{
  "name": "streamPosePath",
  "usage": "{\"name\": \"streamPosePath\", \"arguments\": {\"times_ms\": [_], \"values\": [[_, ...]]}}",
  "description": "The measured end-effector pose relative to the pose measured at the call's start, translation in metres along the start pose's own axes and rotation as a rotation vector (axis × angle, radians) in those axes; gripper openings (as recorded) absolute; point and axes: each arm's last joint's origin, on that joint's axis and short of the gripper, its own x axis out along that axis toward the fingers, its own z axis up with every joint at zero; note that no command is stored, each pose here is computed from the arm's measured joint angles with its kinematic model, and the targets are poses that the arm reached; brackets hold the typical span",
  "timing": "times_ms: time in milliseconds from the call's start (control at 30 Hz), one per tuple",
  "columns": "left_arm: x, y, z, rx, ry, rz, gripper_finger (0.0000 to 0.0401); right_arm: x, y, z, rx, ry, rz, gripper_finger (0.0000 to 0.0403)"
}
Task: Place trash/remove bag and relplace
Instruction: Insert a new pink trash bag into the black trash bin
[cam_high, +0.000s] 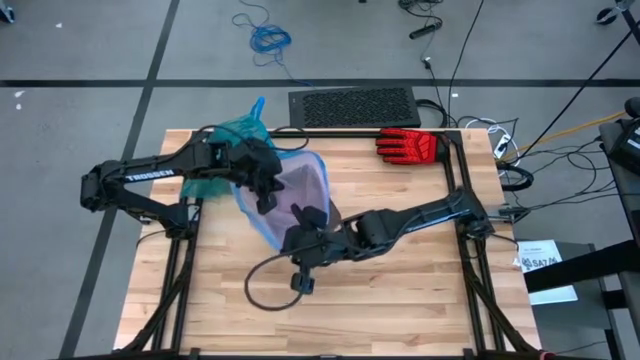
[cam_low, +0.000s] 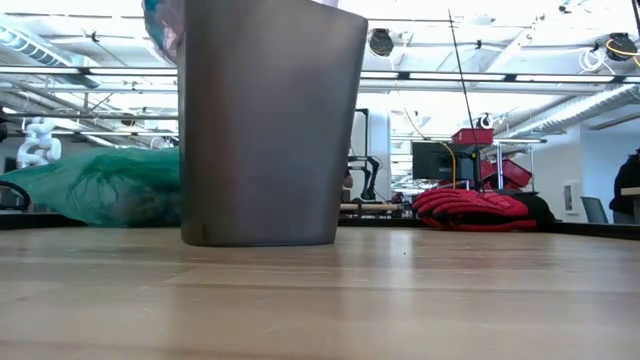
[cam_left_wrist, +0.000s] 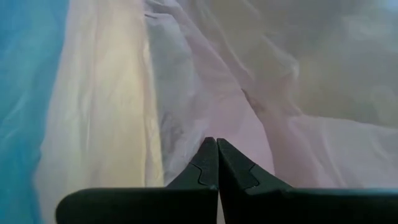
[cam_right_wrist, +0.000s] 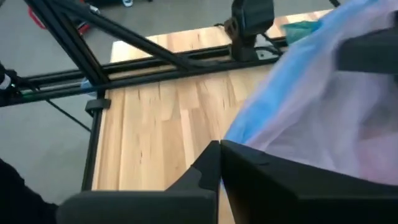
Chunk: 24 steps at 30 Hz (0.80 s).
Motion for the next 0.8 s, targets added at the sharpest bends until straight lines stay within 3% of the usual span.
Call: {"name": "streamPosePath", "arguments": {"times_ms": [233, 400, 800], "values": [[-0.001, 0.005, 0.001, 0.005, -0.001, -0.005, 0.0000, 0.038, 0.007, -0.020, -0.026, 0.063, -0.022, 0.0001], [-0.002, 0.006, 0.001, 0.003, -0.007, -0.002, 0.0000, 0.045, 0.007, -0.021, -0.013, 0.053, -0.026, 0.0000], [-0.025, 0.009, -0.004, -0.013, -0.064, 0.006, 0.0000, 0.062, 0.000, -0.039, 0.059, 0.181, -0.076, 0.0000]]}}
